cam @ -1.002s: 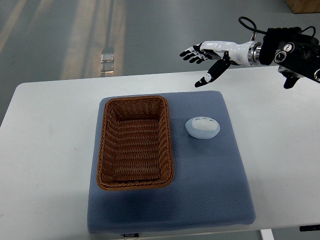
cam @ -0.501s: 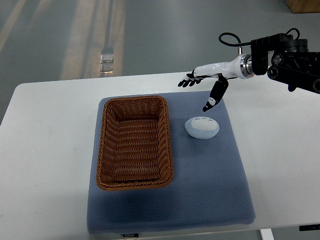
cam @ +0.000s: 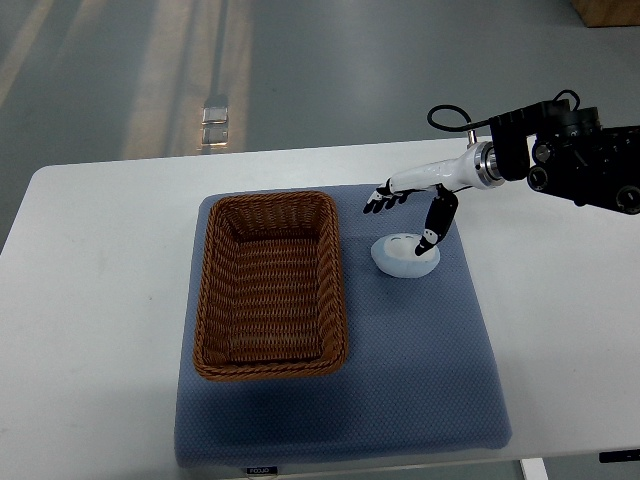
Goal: Place blue toy in brown basket
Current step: 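Lower the right hand onto the white toy and close fingers around it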
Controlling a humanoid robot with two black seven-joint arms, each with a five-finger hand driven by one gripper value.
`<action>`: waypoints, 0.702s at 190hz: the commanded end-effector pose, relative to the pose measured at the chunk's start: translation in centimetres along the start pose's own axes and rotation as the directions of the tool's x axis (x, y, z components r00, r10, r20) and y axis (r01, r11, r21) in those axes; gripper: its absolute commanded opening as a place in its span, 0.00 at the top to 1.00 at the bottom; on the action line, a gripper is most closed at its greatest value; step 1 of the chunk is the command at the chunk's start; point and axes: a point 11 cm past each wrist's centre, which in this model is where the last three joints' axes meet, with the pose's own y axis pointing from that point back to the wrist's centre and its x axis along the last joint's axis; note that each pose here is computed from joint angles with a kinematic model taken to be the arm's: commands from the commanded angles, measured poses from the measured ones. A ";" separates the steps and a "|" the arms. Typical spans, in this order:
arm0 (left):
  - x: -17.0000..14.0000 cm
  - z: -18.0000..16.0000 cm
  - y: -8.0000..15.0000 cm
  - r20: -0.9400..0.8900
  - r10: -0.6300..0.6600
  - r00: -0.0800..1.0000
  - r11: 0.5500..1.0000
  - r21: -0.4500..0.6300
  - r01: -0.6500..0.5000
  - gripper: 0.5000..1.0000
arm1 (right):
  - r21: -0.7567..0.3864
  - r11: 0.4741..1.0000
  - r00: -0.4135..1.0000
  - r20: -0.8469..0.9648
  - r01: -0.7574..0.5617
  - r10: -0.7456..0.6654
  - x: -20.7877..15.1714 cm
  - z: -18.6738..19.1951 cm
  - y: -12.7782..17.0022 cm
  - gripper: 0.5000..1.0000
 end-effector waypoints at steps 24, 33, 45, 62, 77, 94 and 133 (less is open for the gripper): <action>0.0 0.0 0.0 0.000 0.001 1.000 1.000 0.001 -0.001 0.00 | -0.008 0.999 0.999 0.005 0.033 -0.033 -1.7 0.5 -1.0 0.30; 0.0 0.0 0.0 0.000 0.001 1.000 1.000 0.000 -0.001 0.00 | -0.009 0.999 0.999 0.008 0.043 -0.043 -2.2 0.6 -1.3 0.31; 0.0 0.0 0.0 0.000 -0.001 1.000 1.000 0.000 0.001 0.00 | -0.009 0.999 0.999 0.012 0.044 -0.044 -2.5 0.7 -1.5 0.32; 0.0 0.0 0.0 0.000 0.001 1.000 1.000 0.000 -0.001 0.00 | -0.006 0.999 0.999 0.011 0.039 -0.039 -2.7 0.6 -1.7 0.32; 0.0 0.0 0.0 0.000 0.001 1.000 1.000 0.000 -0.001 0.00 | -0.006 0.999 0.999 0.008 0.036 -0.036 -2.8 0.6 -1.9 0.32; 0.0 0.0 0.0 0.000 0.001 1.000 1.000 0.000 -0.001 0.00 | -0.007 0.999 0.999 0.000 0.045 -0.045 -3.0 0.4 -2.3 0.34; 0.0 0.0 0.0 0.000 0.001 1.000 1.000 0.000 -0.001 0.00 | -0.036 0.999 0.999 -0.033 0.038 -0.039 -3.6 1.1 -3.0 0.47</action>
